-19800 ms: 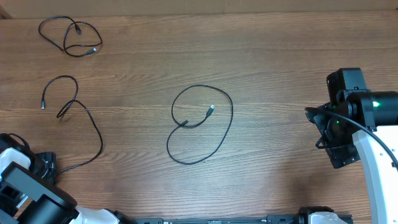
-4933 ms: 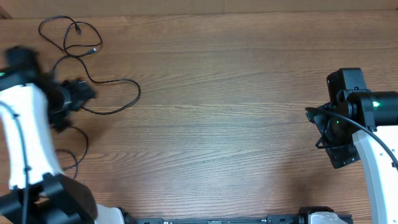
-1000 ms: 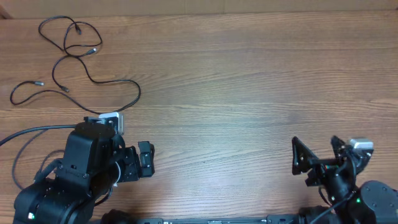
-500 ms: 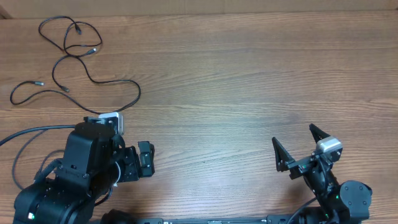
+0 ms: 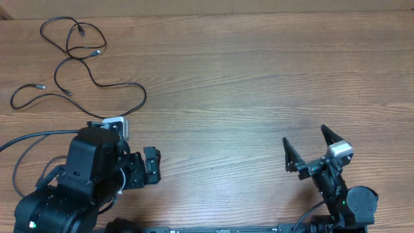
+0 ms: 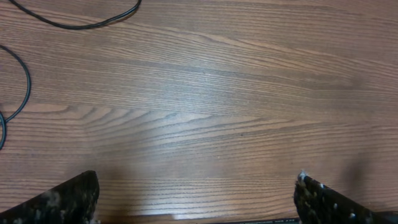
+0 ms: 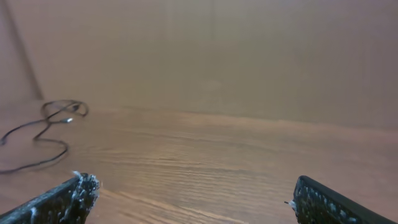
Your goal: Untangle cables
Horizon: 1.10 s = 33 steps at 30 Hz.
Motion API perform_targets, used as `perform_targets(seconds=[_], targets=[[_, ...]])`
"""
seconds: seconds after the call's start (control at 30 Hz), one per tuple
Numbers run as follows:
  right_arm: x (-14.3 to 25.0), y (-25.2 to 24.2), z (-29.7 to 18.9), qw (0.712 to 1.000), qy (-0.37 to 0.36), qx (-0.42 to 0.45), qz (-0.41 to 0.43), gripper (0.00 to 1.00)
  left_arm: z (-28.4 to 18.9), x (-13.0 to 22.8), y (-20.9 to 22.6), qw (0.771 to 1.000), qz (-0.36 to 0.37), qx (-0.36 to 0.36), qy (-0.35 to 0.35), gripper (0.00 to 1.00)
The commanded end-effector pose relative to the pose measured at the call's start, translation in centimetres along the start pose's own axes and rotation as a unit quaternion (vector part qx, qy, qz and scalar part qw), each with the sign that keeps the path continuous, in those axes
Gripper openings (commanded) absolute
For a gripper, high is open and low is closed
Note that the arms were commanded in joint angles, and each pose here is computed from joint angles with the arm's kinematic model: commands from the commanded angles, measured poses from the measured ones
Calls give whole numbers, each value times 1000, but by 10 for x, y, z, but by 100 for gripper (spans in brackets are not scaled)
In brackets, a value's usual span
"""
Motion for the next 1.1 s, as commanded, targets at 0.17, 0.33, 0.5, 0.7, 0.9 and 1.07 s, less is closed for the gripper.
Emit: perform_targets(seconds=[0.17,0.33,0.5,0.7,0.9,1.07], targets=[[6,-19,3,998,-21,50,26,100,1,-1,1,1000,-8,-6,-3,100],[11,-22,7,998,-39,44,21,100,1,-1,1,1000,-8,-6,-3,100],[24,-27,9,998,-30,50,24,100,1,-1,1,1000,-8,-6,-3,100],[32,-30,9,998,-12,57,28,100,1,-1,1,1000,-8,-6,-3,100],[32,-32,9,997,-13,64,28,100,1,-1,1,1000,-8,-6,-3,99],[32,-33,9,997,-13,66,28,100,1,-1,1,1000,-8,-6,-3,100]])
Point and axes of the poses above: each gripper's point midway between its finger pads, its own z axis out along the fingers, its own y axis along the line the jaws close on, x = y × z, the point moved 3 cm from there along -z, back along the fingers, and after that the axes turned 12 degrees about z, right-handed, at the moved point
